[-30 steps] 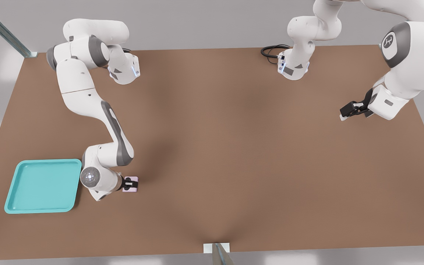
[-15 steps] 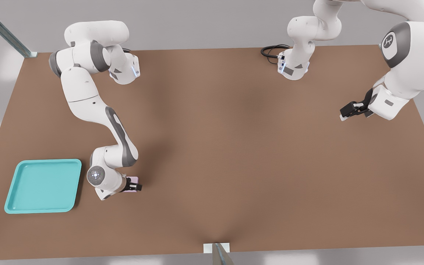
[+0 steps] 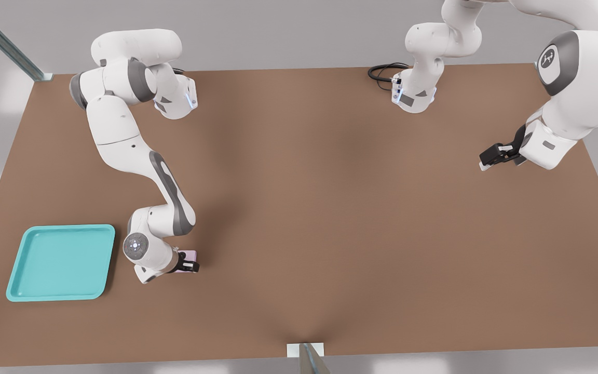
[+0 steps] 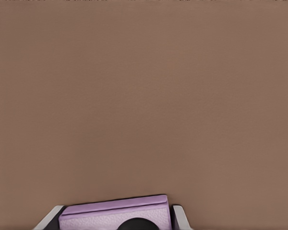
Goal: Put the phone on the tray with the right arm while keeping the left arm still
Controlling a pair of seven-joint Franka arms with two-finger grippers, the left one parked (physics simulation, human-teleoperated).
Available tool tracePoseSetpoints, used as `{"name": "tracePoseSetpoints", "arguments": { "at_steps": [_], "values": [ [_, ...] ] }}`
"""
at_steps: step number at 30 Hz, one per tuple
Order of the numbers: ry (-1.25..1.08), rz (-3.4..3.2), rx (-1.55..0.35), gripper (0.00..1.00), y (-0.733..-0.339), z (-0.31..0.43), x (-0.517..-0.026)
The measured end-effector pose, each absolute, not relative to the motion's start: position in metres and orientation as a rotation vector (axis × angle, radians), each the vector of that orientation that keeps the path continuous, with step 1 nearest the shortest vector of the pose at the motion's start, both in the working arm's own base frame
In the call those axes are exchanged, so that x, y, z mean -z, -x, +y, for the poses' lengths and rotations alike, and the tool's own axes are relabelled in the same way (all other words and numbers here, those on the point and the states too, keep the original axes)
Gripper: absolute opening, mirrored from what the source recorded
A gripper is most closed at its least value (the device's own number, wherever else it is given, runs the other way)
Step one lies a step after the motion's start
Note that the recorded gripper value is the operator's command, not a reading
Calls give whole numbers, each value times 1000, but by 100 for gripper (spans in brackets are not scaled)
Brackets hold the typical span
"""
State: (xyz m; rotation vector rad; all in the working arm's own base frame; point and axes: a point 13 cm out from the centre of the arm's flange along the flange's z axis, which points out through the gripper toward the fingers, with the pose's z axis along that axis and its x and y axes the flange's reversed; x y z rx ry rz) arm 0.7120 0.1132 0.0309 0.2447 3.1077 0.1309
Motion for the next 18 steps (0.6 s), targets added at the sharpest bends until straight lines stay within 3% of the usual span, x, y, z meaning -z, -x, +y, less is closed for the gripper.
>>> {"name": "tracePoseSetpoints", "arguments": {
  "at_steps": [6, 11, 18],
  "values": [
    [-252, 3073, -130, 82, -721, 101, -71],
    [-290, 3087, -103, 81, -691, 67, -105],
    [-503, 3048, -79, 81, -676, -79, -116]
  ]
}}
